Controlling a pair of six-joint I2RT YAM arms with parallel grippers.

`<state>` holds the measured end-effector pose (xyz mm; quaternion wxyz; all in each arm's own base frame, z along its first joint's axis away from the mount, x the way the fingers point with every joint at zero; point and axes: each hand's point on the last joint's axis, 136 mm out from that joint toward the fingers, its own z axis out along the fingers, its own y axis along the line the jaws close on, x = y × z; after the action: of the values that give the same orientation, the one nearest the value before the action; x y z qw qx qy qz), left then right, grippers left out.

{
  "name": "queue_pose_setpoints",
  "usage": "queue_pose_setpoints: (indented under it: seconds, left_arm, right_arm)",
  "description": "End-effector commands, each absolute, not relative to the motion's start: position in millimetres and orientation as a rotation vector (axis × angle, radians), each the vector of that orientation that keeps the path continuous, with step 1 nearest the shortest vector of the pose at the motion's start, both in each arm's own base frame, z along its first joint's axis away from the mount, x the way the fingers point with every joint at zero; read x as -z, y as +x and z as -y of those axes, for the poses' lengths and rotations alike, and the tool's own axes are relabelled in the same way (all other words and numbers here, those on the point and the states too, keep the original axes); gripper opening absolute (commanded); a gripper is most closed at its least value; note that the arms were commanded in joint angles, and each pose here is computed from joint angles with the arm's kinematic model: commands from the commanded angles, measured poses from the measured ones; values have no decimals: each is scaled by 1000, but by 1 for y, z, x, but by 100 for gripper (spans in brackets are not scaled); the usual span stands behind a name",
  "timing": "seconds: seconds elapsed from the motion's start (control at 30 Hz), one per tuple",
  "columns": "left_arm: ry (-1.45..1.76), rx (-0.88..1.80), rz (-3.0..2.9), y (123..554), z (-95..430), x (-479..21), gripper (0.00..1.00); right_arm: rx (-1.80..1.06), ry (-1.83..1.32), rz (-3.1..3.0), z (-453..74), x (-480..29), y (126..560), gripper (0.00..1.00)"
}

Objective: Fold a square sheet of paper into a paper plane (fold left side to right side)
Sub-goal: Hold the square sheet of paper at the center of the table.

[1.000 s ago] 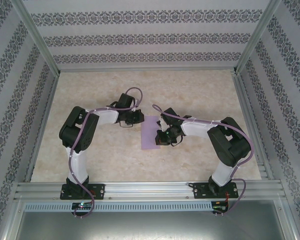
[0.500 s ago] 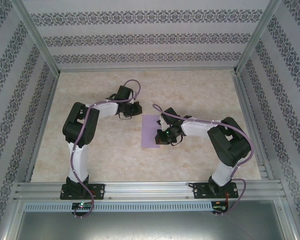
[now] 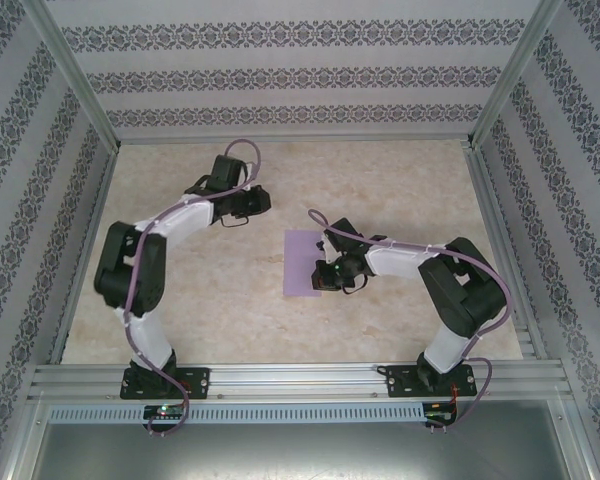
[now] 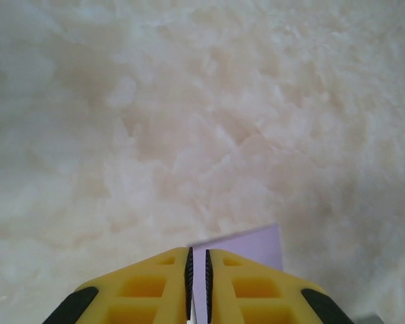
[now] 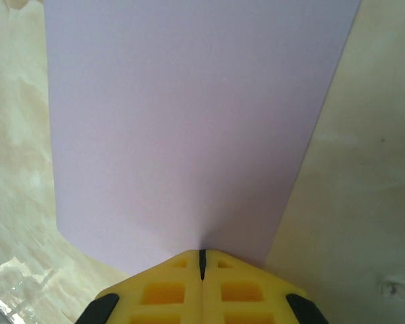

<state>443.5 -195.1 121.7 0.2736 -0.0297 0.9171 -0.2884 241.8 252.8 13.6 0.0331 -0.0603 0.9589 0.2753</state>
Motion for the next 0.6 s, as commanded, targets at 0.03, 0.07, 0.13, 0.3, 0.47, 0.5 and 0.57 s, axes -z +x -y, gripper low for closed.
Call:
queue_pose_setpoints:
  seconds: [0.03,0.07,0.13,0.3,0.47,0.5,0.57]
  left_arm:
    - [-138,850,-2417,413,193,-135,18]
    - [-144,862,-2412,404,194,-135,18]
    - [-153,887,-2411,388,196,-134,18]
    - [-181,944,-2389,355,205,-131,19]
    - [-172,1030,-2402,335,225,-120,19]
    - [-156,1045,-2405,333,232,-120,19]
    - [-126,1084,-2398,331,244,-120,19]
  right_arm:
    - [-584,-98,-3094,-213,16,215,0]
    - [-579,-102,-3088,-213,15,216,0]
    - [-567,-101,-3079,-211,12,217,0]
    - [-557,-90,-3045,-209,6,220,1]
    - [-600,-108,-3015,-215,1,224,3]
    - [-616,-113,-3008,-217,0,225,4]
    - [-632,-120,-3004,-220,-1,226,4]
